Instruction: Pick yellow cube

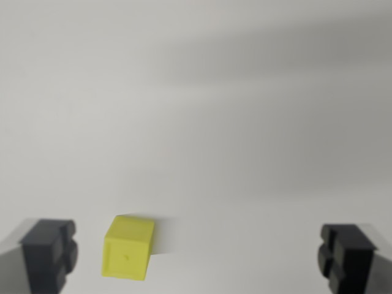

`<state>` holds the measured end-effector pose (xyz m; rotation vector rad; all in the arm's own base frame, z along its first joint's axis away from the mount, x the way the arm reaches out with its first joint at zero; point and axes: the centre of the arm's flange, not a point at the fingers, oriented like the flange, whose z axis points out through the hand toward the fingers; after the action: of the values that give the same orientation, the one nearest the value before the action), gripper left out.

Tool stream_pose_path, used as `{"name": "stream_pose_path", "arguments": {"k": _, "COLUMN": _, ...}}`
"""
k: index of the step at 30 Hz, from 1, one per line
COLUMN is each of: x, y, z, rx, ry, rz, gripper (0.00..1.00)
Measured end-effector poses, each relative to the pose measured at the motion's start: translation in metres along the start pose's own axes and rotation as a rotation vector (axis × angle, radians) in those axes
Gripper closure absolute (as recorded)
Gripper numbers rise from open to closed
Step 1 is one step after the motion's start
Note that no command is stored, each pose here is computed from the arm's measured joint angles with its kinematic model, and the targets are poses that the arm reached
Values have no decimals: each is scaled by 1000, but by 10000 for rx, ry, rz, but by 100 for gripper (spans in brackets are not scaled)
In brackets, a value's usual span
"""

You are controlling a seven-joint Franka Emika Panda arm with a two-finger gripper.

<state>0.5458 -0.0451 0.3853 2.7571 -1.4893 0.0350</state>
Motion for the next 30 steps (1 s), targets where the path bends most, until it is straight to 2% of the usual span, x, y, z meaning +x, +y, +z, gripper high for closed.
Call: {"name": "stream_pose_path", "arguments": {"k": 30, "x": -65, "y": 24, "z": 73, "rx": -22, "ry": -72, "rz": 655, "gripper": 0}}
